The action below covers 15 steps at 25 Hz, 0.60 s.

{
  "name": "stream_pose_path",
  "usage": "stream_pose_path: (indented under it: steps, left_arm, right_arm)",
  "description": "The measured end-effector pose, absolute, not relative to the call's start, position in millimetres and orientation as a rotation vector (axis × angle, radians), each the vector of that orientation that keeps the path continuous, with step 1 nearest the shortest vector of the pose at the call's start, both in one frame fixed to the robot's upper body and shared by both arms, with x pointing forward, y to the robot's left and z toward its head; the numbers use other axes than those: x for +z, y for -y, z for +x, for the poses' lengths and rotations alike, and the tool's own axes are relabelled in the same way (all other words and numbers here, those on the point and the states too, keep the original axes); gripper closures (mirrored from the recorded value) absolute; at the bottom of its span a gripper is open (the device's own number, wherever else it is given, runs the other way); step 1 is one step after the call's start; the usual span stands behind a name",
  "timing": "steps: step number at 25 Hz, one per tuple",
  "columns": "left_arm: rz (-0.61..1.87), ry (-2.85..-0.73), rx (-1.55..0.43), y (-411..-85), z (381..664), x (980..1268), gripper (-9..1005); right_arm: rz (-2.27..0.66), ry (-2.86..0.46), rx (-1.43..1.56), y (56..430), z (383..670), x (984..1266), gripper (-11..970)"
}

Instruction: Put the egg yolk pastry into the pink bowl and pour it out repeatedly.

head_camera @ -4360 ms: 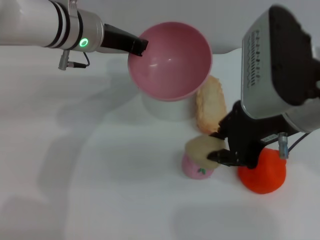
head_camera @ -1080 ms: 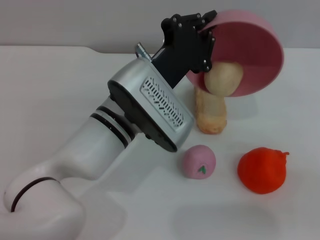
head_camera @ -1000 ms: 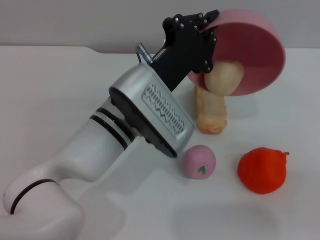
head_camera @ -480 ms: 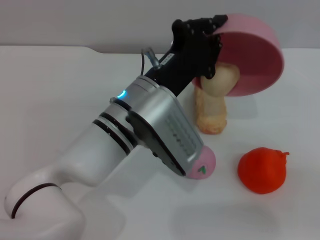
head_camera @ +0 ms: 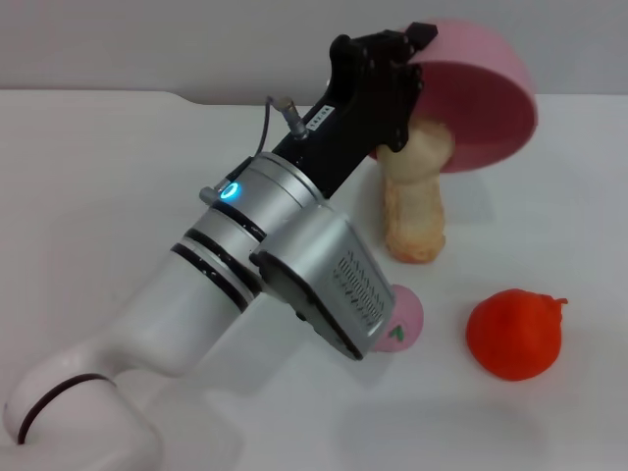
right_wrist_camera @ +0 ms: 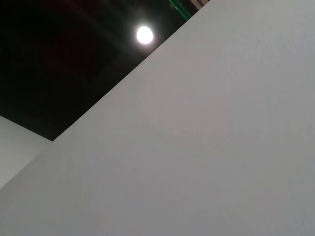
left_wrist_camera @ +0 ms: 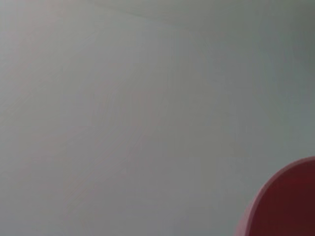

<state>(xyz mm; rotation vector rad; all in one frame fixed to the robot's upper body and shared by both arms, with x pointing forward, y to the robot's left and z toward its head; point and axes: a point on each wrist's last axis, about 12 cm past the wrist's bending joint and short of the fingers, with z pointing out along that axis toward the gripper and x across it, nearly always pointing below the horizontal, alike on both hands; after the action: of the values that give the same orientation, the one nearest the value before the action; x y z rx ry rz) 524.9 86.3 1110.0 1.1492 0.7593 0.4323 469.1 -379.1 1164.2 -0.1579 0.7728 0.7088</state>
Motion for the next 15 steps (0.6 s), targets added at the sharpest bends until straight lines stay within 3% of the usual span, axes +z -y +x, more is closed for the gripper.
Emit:
stream_pose_path:
  steps: [15]
  left_arm:
    - [1.103, -0.742, 0.471, -91.2, 521.2, 1113.1, 953]
  right_arm:
    - [-0.169, -0.761, 0.731, 374.3, 475.8, 1167.3, 463]
